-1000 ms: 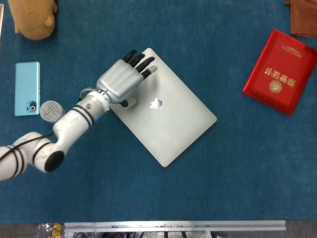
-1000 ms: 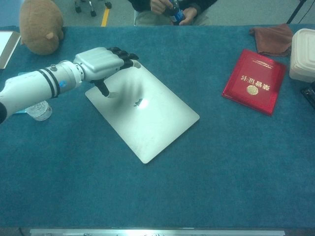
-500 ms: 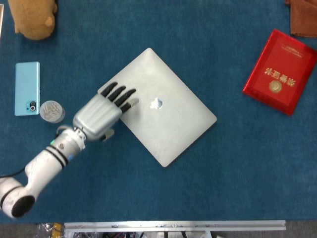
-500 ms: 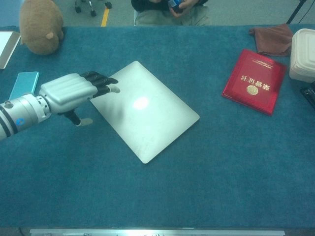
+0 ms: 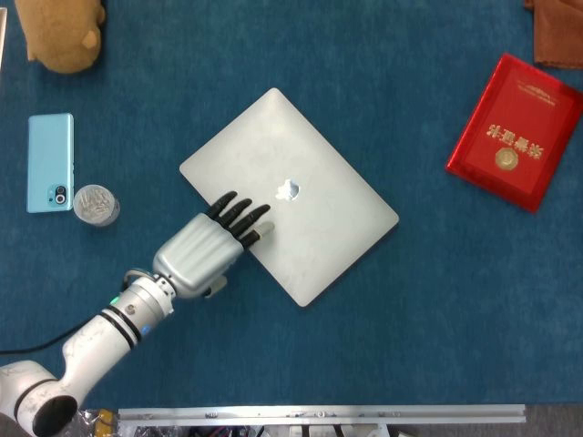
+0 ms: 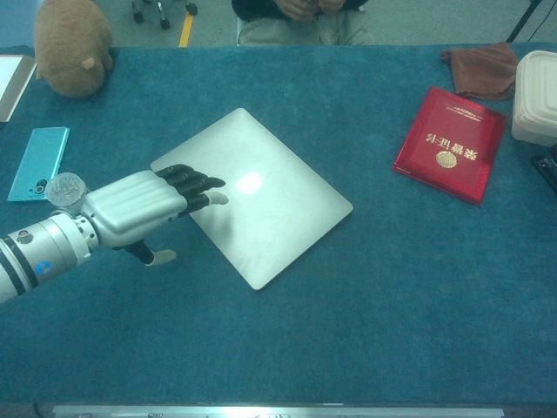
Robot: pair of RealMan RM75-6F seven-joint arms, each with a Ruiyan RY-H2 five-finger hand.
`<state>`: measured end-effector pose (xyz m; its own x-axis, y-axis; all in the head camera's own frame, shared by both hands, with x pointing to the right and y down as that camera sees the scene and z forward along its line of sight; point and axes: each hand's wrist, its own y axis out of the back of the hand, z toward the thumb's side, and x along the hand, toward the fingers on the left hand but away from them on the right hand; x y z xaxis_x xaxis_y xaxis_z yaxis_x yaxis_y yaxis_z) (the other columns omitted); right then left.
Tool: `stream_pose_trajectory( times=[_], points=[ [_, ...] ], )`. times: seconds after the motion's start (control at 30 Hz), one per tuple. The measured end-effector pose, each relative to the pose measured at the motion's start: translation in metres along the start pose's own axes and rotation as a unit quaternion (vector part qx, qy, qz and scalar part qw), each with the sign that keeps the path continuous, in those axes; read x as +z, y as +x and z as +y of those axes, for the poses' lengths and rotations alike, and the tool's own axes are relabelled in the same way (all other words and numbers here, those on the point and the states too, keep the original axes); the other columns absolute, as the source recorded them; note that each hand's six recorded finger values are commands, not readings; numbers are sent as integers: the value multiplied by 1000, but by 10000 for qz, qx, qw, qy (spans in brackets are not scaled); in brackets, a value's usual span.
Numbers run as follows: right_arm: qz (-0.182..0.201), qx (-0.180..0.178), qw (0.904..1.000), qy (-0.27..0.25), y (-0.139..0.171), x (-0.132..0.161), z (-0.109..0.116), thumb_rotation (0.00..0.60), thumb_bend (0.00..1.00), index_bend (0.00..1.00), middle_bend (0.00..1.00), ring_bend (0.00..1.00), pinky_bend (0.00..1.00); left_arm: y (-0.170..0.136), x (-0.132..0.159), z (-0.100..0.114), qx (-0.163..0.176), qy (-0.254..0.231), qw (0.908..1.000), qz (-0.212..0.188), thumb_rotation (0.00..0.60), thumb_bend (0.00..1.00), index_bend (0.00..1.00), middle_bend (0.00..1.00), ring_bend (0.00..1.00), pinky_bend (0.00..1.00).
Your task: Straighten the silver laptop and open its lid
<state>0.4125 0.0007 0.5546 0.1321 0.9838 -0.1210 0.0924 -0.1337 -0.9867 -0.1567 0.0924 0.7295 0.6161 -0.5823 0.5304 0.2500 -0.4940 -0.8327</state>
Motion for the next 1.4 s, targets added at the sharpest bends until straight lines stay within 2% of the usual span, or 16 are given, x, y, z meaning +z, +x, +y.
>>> stream_pose_trajectory(
  times=[0.4,0.97,1.4],
  points=[
    [-46,-9,10000,22,0,-6,3,600,127,0,18,0,26,23,35,-16,-36,-140,9995,-265,600,257,0,0,0,0],
    [-126,-25,9999,48,0,-12,5,600,127,0,18,0,26,49,46,-22,5,-271,9994,-237,600,256,0,0,0,0],
    [-198,-44,9998,45,0,-18,6,600,127,0,18,0,26,61,55,-15,93,-356,9989,-293,600,256,0,0,0,0]
  ],
)
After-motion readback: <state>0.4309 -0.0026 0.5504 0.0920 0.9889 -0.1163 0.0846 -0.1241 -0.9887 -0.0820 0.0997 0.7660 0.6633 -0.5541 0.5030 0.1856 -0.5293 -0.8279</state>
